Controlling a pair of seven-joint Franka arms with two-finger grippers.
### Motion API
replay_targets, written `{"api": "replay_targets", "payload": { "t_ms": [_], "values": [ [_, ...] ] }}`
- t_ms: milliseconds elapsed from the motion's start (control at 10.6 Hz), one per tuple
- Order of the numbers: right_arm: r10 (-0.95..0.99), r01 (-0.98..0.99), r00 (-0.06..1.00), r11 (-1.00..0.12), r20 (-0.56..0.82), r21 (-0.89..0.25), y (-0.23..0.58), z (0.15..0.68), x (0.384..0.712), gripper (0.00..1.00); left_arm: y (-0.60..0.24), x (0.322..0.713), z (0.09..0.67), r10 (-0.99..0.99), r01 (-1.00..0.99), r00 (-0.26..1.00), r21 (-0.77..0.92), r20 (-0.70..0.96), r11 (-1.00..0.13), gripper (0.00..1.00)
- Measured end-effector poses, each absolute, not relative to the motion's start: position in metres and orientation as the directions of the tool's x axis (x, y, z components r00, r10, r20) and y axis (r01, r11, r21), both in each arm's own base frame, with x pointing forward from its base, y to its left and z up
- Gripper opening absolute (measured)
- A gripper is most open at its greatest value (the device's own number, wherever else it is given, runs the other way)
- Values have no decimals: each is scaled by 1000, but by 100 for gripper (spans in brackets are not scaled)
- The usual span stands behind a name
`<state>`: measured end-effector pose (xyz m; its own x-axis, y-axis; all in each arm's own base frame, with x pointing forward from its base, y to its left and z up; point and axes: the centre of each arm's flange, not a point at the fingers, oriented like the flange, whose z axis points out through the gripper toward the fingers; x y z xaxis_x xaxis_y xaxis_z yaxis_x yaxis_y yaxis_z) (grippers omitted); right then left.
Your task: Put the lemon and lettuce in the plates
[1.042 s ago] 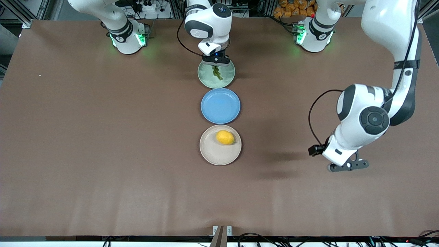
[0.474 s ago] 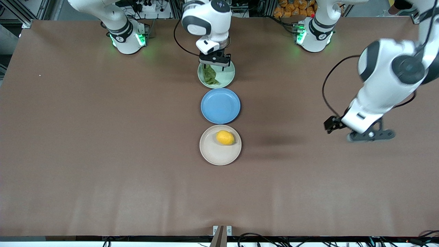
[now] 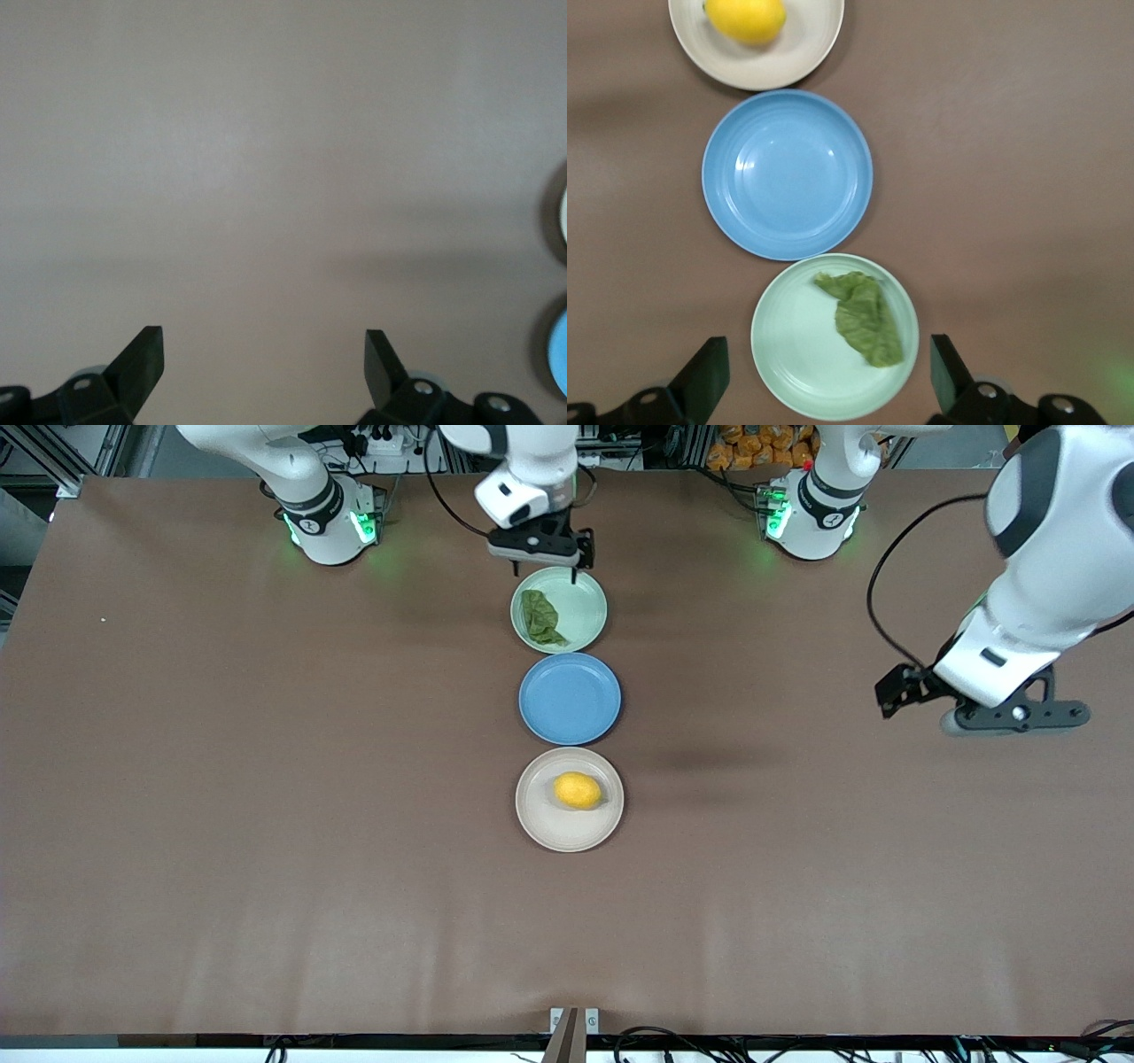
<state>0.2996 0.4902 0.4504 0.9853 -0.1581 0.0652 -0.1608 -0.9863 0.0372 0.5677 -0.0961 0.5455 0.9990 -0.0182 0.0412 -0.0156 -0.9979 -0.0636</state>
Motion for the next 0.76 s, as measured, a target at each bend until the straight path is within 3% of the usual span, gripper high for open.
{"api": "replay_targets", "payload": {
  "t_ms": [379, 758],
  "values": [
    [-114, -115, 993, -991, 22, 69, 435, 556, 367, 100, -100, 563, 599, -34, -33, 999, -16, 30, -999, 100],
    [-63, -63, 998, -998, -13, 18, 297, 626, 456, 100, -115, 557, 613, -55, -56, 997, 8, 44, -998, 100]
  ]
}}
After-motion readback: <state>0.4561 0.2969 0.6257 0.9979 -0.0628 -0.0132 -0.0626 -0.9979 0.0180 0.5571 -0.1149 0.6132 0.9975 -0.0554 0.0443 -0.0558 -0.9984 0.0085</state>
